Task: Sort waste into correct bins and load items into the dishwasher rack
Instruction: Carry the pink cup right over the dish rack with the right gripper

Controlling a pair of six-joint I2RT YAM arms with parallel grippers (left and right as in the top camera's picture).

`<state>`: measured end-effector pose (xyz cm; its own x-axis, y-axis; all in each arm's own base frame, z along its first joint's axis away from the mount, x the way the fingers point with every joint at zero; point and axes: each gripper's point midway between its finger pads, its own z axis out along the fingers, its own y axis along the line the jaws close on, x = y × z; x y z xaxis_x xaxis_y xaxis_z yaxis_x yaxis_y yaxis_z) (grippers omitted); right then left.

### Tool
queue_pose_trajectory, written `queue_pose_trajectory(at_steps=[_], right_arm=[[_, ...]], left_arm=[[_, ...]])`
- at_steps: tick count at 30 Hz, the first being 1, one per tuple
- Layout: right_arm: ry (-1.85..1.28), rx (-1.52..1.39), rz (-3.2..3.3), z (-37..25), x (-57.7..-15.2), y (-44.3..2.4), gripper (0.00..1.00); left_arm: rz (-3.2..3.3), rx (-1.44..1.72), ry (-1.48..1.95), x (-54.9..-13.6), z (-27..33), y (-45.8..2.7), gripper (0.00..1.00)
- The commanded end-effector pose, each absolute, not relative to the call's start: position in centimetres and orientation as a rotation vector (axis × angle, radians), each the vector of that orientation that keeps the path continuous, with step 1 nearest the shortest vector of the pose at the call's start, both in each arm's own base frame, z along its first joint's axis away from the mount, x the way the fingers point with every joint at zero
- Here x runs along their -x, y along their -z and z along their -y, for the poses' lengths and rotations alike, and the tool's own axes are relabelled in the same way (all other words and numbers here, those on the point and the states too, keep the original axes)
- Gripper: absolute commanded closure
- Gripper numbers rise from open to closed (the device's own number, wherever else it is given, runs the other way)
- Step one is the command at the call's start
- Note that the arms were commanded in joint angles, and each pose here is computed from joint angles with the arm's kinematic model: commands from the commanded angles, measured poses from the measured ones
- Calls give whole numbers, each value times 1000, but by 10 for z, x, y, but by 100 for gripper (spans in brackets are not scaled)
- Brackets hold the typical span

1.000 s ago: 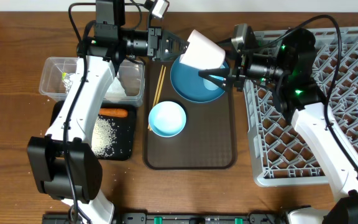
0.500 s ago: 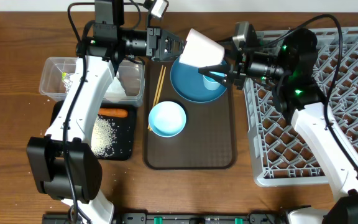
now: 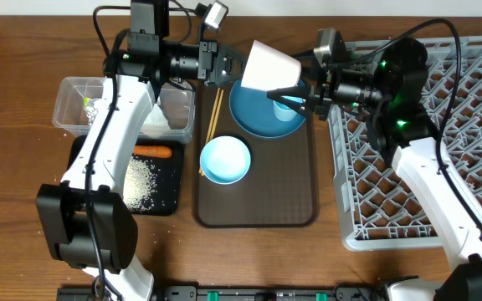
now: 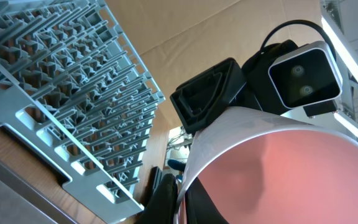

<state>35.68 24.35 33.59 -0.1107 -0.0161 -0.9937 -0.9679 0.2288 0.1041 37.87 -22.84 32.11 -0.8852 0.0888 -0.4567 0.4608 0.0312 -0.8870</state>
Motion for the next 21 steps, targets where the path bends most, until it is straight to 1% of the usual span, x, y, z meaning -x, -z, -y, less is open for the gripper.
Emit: queue_pose_trajectory(at_steps=[1,2,4,5,6,10,21], right_arm=[[-1106,1021,-1380,-249,-353,-343,51],[-1106,1022,-1380,-249,-353,-343,52],[-1104,1021,-1380,-249,-354,-343,55],[-1104,1021,-1380,-248,-354,-343,55],[-1104,1020,-1381,-248,-354,-343,55],[-1105,1020,-1382,-248,-354,-343,55],[-1112,964,-1443,-234,-363,-338,56]], left_arm=[[-2056,-562,1896,-381,233,-313,93],[-2065,-552,1877,-384,233,-311,93],[-2085,-530,1838,-388,233,-307,85],[-2094,-519,1817,-391,232,-305,83],[-2102,-510,1801,-393,232,-303,75],[-2123,-476,1747,-400,229,-298,69],[-2127,-353,1652,-424,191,-294,68]])
